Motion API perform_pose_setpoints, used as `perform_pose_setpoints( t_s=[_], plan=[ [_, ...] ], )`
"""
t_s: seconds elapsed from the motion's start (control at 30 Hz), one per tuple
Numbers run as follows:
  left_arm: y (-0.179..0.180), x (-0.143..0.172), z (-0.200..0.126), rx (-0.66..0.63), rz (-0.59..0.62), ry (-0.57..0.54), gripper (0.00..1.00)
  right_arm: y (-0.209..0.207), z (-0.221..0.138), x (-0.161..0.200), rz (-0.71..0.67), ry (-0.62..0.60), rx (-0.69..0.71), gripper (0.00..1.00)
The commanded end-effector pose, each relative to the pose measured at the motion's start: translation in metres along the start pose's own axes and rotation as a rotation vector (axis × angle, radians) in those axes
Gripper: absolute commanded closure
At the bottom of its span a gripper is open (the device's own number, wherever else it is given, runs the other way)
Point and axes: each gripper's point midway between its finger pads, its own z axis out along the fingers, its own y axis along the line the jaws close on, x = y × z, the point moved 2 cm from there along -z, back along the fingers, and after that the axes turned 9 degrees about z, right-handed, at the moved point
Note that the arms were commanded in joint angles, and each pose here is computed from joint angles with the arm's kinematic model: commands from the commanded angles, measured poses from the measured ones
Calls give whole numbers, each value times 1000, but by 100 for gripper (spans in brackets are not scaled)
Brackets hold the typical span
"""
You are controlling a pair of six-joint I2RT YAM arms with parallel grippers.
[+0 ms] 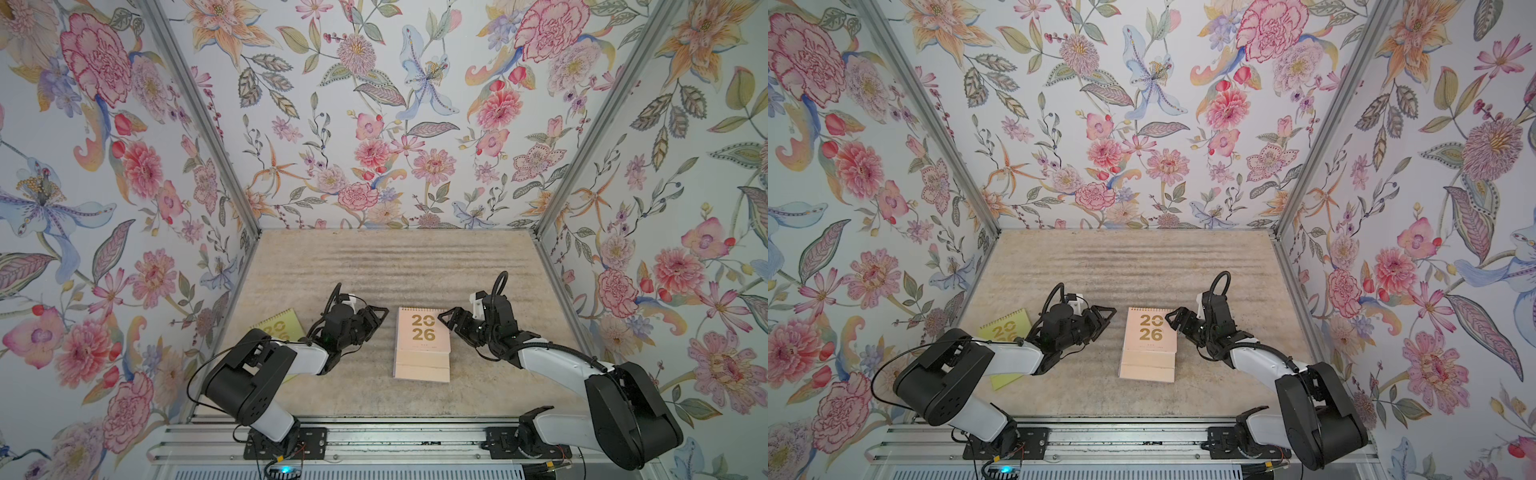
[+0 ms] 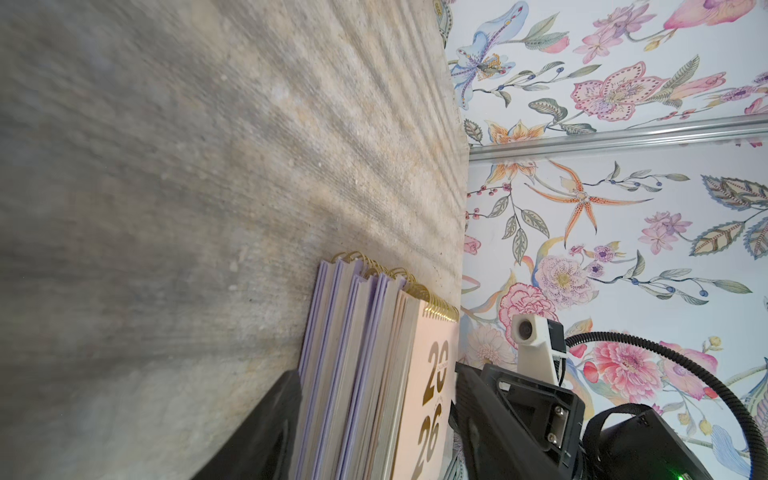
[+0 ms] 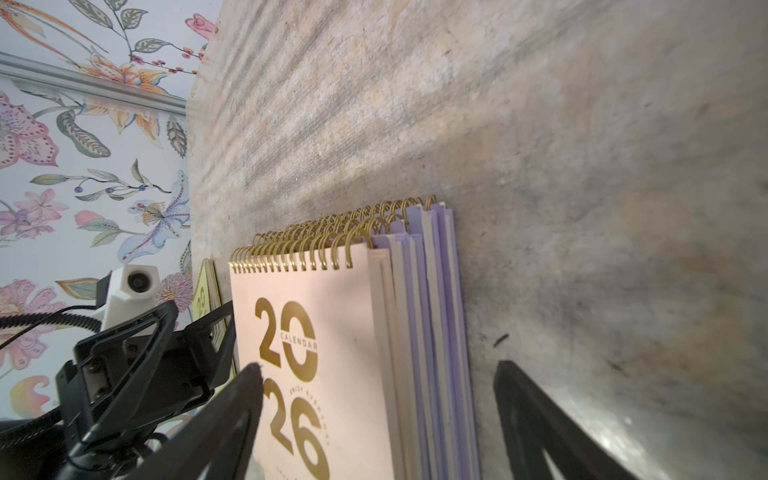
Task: Stack the calendars
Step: Place the calendar at the calendar, then pick up the calendar at the center of the board.
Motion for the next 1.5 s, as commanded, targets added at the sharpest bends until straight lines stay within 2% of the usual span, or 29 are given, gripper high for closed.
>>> perform_pose_setpoints(
  t_s=[0.0, 0.2, 0.47, 0.63, 0.8, 0.93, 0.97, 1.07, 1.23, 1.47],
  plan=[
    [17, -20, -19, -140, 86, -31, 38, 23, -14, -16, -114, -70, 71, 11],
    [50, -78, -83, -468, 243, -109, 39, 63, -7, -26, -207, -90, 130, 6],
    [79, -134, -176, -859, 315, -216, 44, 103, 45, -11, -234, 38, 108, 4],
    [100, -148, -212, -944, 216, -233, 54, 117, 85, 0, -259, 137, 84, 4],
    [131, -149, -247, -1005, 67, -292, 71, 116, 116, 8, -243, 192, 49, 4],
    [151, -144, -258, -999, -42, -308, 83, 136, 127, 12, -274, 202, 36, 3],
    [155, -143, -261, -1003, -63, -300, 86, 147, 129, 28, -311, 219, 35, 3],
    [165, -140, -269, -1036, -87, -267, 94, 164, 136, 46, -339, 229, 21, 2],
    [185, -132, -282, -1052, -142, -243, 100, 184, 139, 65, -397, 254, -4, 1],
    [211, -119, -291, -1028, -220, -208, 100, 199, 147, 87, -445, 284, -6, 1]
  ],
)
